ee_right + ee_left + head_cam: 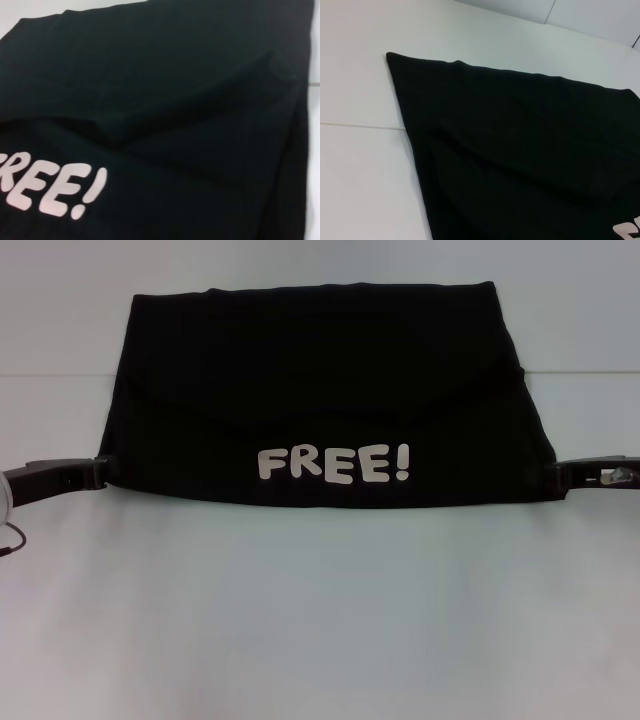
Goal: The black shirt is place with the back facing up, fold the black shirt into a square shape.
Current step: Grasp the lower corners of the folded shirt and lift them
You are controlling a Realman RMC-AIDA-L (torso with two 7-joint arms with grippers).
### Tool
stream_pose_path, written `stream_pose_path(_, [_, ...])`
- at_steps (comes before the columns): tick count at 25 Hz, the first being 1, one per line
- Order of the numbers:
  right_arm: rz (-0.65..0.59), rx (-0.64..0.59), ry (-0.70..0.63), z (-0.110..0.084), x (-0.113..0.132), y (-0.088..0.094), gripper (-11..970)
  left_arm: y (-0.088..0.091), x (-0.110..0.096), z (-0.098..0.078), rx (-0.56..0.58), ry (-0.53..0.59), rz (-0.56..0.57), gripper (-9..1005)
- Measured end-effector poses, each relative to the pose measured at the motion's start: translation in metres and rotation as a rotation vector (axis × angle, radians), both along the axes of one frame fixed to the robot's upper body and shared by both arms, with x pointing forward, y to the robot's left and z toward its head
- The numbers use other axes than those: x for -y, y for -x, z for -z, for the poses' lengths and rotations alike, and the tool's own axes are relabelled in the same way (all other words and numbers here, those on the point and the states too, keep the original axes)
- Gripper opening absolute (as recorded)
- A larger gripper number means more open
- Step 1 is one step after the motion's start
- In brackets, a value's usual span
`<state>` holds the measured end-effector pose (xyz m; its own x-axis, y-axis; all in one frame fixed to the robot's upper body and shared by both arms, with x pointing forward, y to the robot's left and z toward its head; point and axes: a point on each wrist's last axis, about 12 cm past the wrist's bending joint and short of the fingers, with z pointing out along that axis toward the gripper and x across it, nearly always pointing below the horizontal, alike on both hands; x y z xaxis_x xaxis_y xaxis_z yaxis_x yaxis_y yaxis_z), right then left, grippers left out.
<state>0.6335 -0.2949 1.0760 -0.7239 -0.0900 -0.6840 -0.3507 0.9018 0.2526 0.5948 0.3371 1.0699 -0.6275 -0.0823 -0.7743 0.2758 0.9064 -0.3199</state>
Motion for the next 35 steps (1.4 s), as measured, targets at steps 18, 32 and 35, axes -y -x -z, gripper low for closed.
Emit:
stream_pose_path(18, [-0.027, -0.015, -0.021, 0.003, 0.009, 0.011, 1, 0.002, -0.002, 0.001, -0.003, 0.010, -0.009, 0])
stream_pose_path(32, [-0.095, -0.005, -0.189, 0.006, 0.057, 0.069, 1, 0.048, -0.026, -0.005, -0.044, 0.199, 0.016, 1])
stream_pose_path(35, [-0.132, 0.003, -0.225, 0.007, 0.067, 0.086, 0, 0.067, -0.028, -0.004, -0.067, 0.247, 0.065, 1])
